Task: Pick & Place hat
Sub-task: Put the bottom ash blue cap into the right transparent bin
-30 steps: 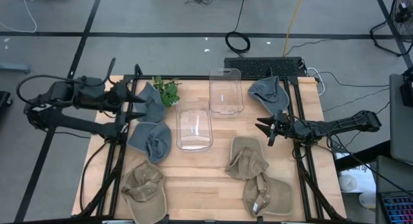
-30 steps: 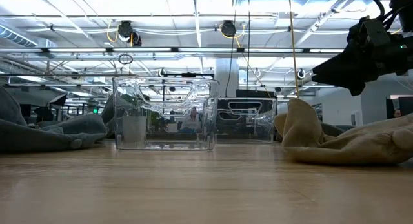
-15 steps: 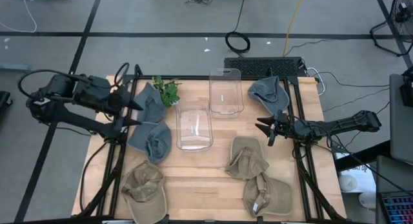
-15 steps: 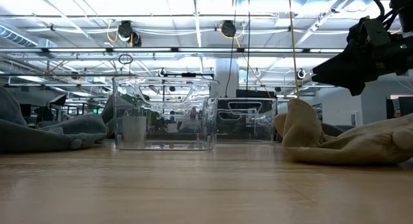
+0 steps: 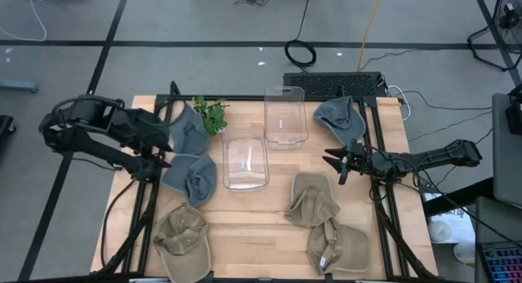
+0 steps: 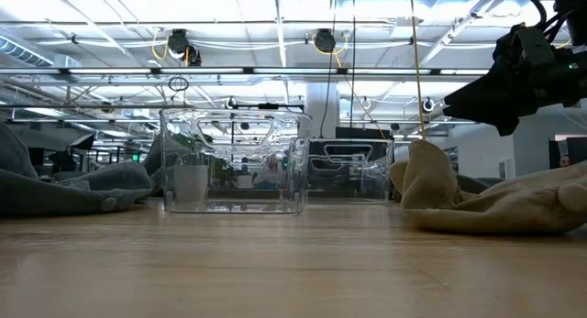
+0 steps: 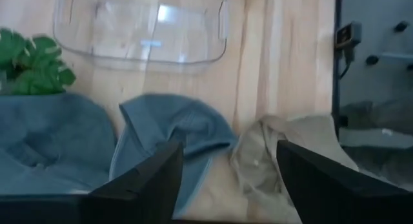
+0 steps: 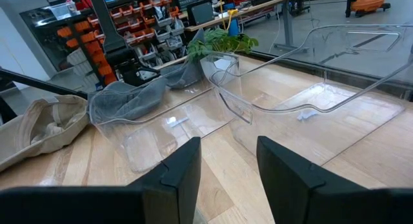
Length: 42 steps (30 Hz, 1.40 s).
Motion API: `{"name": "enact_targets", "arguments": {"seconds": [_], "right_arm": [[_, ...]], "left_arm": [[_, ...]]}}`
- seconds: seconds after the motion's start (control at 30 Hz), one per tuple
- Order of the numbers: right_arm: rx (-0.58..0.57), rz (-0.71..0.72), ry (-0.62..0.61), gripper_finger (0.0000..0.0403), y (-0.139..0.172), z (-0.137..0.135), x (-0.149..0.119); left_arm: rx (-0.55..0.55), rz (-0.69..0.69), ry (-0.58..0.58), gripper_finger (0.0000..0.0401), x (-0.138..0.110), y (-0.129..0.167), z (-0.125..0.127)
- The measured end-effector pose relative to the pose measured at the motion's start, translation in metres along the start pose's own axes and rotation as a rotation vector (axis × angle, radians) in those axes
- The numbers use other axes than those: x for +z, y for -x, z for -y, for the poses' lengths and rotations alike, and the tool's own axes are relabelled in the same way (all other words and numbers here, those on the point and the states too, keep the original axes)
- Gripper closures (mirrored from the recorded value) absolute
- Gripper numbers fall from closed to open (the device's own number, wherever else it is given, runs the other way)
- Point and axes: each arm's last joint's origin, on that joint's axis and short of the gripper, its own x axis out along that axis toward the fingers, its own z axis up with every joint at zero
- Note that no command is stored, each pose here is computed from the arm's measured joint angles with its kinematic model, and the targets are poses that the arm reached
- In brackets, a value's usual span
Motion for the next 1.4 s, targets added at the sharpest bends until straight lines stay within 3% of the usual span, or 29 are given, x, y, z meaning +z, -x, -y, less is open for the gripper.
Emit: {"name": "enact_targets", "arguments": {"seconds": [0.4,0.93,1.4], "right_arm": [[0.000,-0.001,0.000,0.0261,0.000,0.000,0.000],[0.001,0.000,0.000,0.0261,0.000,0.000,0.000],[0.000,0.000,0.000,0.0261,0.000,0.000,0.000]], "left_arm": [[-0.006,-0.148,0.046,0.0127,0.002,-0.035,-0.001],[0.070,-0.402,0.051,0.0124,-0.023,-0.094,-0.012],[0.103,-0.551,-0.097,0.0125,-0.047,-0.126,-0.011]]}}
